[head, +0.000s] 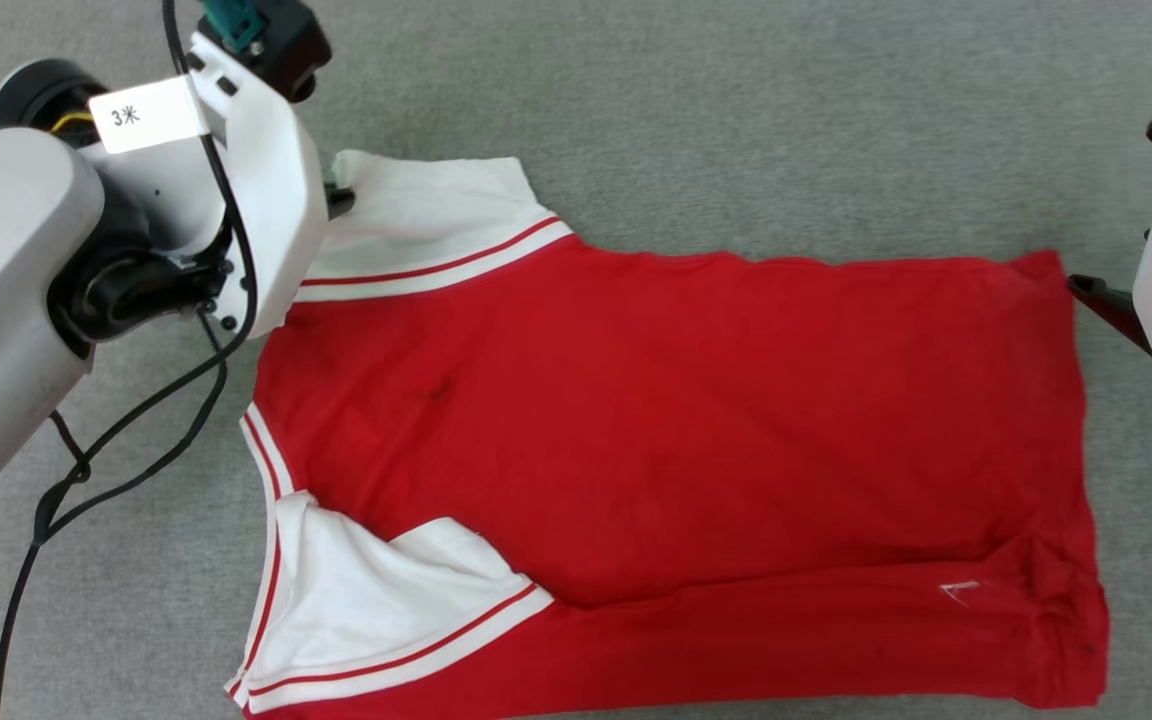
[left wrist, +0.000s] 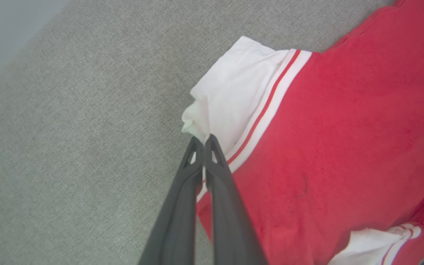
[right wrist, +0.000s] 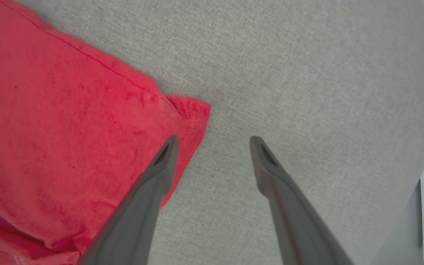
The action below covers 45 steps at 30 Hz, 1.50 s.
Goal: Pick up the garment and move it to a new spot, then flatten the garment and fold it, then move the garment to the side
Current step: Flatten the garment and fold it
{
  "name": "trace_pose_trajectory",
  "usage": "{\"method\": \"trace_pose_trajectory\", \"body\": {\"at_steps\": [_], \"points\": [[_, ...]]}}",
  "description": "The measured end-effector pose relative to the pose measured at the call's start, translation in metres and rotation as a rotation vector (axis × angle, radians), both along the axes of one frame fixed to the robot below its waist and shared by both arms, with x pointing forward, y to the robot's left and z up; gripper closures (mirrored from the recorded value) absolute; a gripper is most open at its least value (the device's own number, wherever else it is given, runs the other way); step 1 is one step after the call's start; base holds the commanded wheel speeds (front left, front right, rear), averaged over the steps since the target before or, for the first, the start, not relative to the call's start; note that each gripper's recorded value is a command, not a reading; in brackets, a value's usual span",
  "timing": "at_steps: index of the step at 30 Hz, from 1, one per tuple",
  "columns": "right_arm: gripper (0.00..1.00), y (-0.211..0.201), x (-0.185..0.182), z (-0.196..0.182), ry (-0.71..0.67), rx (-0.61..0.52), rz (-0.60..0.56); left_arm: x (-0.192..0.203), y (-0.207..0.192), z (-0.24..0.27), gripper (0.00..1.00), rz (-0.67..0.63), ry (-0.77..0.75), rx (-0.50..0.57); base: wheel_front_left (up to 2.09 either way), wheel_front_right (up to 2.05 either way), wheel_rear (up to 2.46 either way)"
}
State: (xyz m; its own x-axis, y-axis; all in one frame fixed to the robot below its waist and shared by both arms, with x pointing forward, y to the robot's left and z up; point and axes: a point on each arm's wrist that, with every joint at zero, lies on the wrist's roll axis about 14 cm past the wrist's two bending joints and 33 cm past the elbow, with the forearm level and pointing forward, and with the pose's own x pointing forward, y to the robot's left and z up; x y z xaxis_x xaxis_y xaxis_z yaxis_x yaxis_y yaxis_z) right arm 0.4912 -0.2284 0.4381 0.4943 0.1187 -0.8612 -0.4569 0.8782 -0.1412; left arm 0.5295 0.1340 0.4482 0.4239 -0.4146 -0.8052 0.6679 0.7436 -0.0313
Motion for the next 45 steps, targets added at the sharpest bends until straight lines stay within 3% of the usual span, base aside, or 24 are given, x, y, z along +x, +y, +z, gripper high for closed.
{"method": "trace_pose_trajectory", "body": {"at_steps": [13,14,15,16,23,32,45], "points": [[0.0,0.022,-0.007,-0.076,0.197,-0.003,0.036,0.002,0.005,-0.013,1.0,-0.022,-0.007,0.0,0.0,0.0,0.0],[0.32,0.021,-0.008,-0.078,0.201,-0.002,0.036,0.003,0.005,-0.012,1.0,-0.023,-0.012,-0.001,0.0,0.0,0.0],[0.82,0.022,-0.007,-0.078,0.196,0.003,0.036,0.002,0.006,-0.012,1.0,-0.024,-0.012,0.0,0.0,0.0,0.0],[1.0,0.022,-0.006,-0.078,0.185,0.013,0.033,0.002,0.007,-0.013,1.0,-0.022,-0.012,0.0,0.0,0.0,0.0],[1.0,0.025,0.005,-0.044,-0.006,0.102,0.021,-0.005,0.005,0.02,1.0,0.001,-0.095,-0.072,0.0,0.0,0.0],[1.0,0.027,-0.018,-0.005,-0.161,0.169,0.05,-0.048,0.013,0.049,1.0,0.009,-0.15,-0.117,0.0,0.0,0.0],[1.0,0.024,-0.078,0.002,-0.208,0.234,0.05,-0.136,0.026,0.035,1.0,0.068,-0.082,-0.143,0.0,0.0,0.0]]}}
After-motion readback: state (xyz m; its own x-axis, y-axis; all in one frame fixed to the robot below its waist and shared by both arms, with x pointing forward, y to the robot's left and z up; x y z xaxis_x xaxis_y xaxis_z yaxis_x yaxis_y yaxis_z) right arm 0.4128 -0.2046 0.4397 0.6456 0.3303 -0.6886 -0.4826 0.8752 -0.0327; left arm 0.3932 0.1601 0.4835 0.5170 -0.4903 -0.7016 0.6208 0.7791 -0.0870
